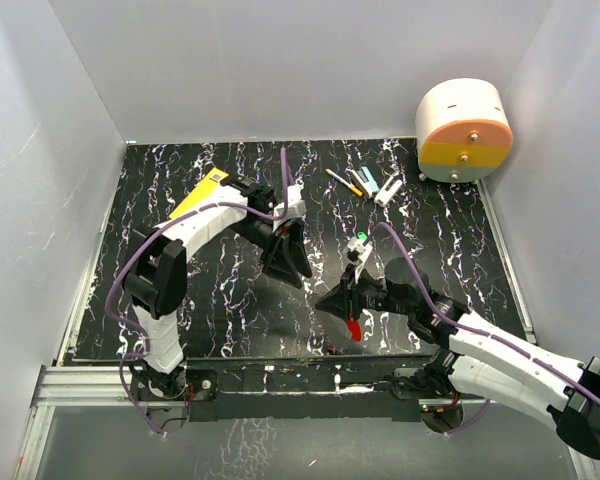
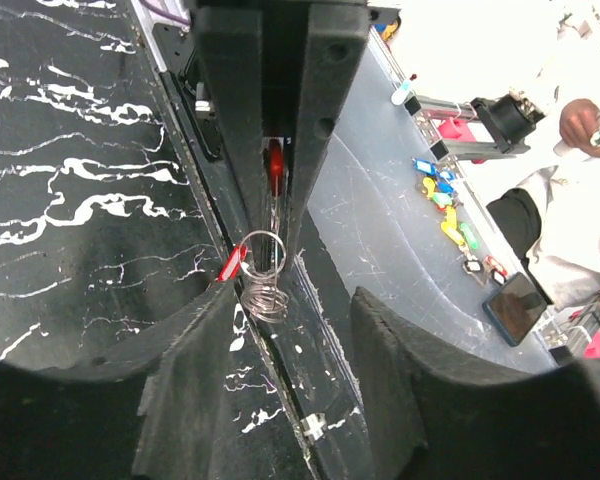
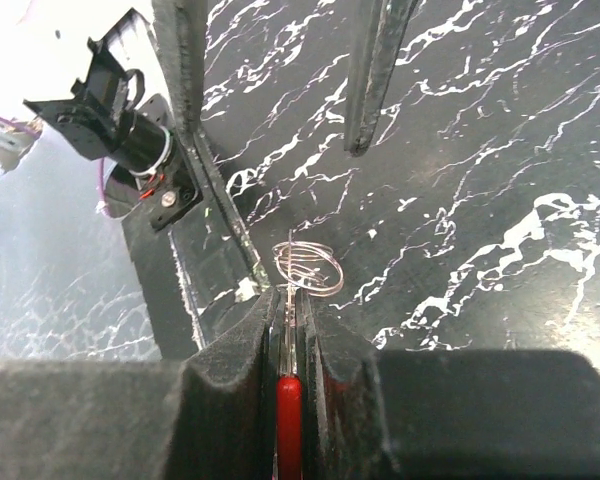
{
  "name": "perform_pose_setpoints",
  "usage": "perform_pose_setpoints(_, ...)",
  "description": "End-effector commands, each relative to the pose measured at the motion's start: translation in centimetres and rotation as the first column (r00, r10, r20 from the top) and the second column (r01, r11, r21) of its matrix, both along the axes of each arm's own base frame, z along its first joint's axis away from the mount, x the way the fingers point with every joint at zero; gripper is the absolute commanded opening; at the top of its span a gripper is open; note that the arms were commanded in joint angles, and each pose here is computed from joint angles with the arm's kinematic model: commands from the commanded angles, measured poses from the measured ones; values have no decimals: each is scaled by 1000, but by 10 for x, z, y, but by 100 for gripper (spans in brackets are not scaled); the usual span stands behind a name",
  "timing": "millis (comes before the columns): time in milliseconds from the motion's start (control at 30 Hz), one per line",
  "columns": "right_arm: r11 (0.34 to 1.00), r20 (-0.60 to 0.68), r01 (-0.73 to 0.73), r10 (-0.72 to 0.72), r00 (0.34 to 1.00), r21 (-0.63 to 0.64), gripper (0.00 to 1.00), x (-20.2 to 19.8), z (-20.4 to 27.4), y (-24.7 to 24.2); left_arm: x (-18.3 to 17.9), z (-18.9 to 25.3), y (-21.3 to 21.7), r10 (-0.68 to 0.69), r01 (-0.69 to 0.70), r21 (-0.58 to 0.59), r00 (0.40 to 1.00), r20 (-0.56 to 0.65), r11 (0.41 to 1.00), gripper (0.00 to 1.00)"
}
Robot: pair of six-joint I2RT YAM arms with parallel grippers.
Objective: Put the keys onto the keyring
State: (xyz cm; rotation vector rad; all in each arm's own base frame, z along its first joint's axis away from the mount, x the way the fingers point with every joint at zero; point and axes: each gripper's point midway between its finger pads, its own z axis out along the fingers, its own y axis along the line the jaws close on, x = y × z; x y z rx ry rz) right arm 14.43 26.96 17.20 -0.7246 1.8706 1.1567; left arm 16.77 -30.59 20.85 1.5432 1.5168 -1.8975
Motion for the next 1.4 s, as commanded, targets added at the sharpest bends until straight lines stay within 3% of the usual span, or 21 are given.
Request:
perform_pose_setpoints(0, 989, 57, -96, 90, 994, 113, 8, -7, 49, 15, -23, 30, -1, -31, 41, -101, 995, 97, 994, 51)
perform_pose_setpoints(167, 978, 50, -148, 142, 989, 149, 8, -15, 59, 20, -38, 19, -5, -87, 96, -71, 989, 116, 993, 51)
perform_pose_setpoints(567, 969, 21, -193, 192, 981, 156, 8, -20, 59, 29, -30, -3, -12, -45, 40, 28, 978, 206, 999, 52)
perform_pose_setpoints(733, 974, 18, -176, 175, 984, 142, 8, -17, 54, 28, -43, -2, -15, -50, 44, 31, 966, 255, 999, 47)
perform_pose_setpoints(1100, 986, 30, -107, 104, 994, 125, 8, -8, 46, 21, -47, 1, -14, -63, 54, 45, 974, 219, 998, 31)
perform_pose_setpoints(1367, 991, 61, -50, 43, 997, 126, 8, -2, 47, 14, -40, -5, -10, 3, -28, 79, 955, 295, 996, 22)
